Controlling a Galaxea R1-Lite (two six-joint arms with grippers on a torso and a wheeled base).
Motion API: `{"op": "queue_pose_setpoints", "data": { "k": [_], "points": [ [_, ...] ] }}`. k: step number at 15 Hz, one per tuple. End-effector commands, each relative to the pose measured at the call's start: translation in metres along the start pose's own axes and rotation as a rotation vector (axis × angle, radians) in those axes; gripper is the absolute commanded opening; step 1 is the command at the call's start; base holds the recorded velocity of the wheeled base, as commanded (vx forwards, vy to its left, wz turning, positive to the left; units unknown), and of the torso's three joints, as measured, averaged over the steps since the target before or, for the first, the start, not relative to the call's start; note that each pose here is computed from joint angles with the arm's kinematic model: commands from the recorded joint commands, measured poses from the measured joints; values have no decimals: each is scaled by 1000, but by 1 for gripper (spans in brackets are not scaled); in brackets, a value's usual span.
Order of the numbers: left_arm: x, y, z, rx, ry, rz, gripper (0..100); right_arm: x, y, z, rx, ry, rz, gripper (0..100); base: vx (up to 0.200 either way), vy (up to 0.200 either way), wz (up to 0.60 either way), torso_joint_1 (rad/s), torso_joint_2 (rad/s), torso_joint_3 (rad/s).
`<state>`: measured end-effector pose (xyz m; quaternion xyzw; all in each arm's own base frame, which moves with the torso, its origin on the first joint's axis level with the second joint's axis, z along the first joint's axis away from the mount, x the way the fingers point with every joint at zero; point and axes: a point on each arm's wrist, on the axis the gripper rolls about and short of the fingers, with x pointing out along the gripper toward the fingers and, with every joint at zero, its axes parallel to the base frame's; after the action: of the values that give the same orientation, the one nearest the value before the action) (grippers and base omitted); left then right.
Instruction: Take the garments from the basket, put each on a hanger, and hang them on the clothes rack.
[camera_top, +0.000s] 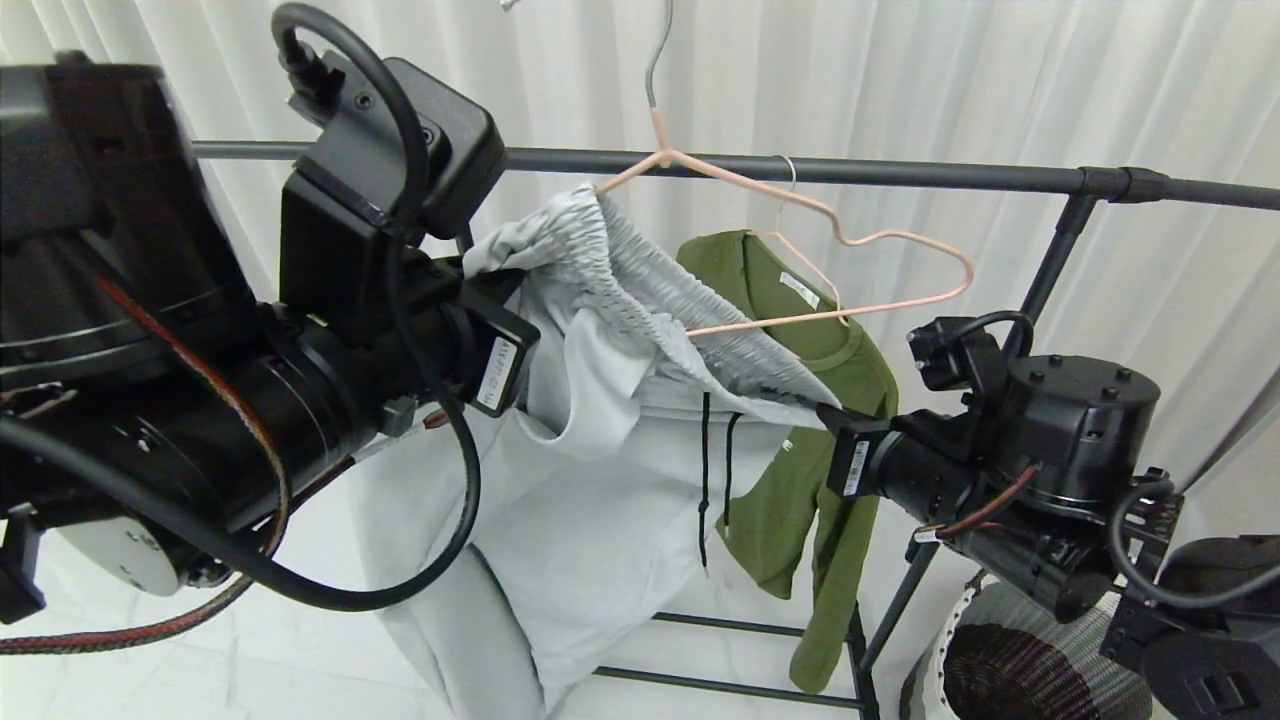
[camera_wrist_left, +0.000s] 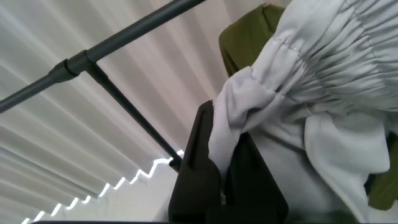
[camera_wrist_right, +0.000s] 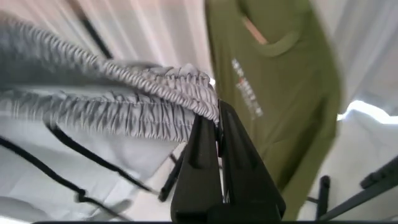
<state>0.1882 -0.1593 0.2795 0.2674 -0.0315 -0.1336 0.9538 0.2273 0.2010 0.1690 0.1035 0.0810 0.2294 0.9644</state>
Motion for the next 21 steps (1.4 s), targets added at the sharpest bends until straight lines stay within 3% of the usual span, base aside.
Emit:
{"op": "queue_pose_setpoints", "data": {
  "k": [1,5,13,17,20,21],
  "points": [
    [-1,7,-8,32,22,23,0,-3,-9,9,9,-27,-26,0,0,0,0,0,0,0],
    [-1,8,-17,82,54,30,0,-4,-21,17,-12,-54,-67,0,0,0,0,0,0,0],
    [1,17,-30,162,104,67,0,-4,-23,20,-44,-64,-73,0,0,0,0,0,0,0],
    [3,13,-47,288,172,56,0,-11,-21,30,-88,-93,-49,0,0,0,0,0,0,0],
    [12,1,-44,274,224,101,0,-22,-12,39,-141,-117,42,0,0,0,0,0,0,0],
    [17,-7,-38,192,223,121,0,-27,-4,40,-173,-122,83,0,0,0,0,0,0,0]
  ]
}}
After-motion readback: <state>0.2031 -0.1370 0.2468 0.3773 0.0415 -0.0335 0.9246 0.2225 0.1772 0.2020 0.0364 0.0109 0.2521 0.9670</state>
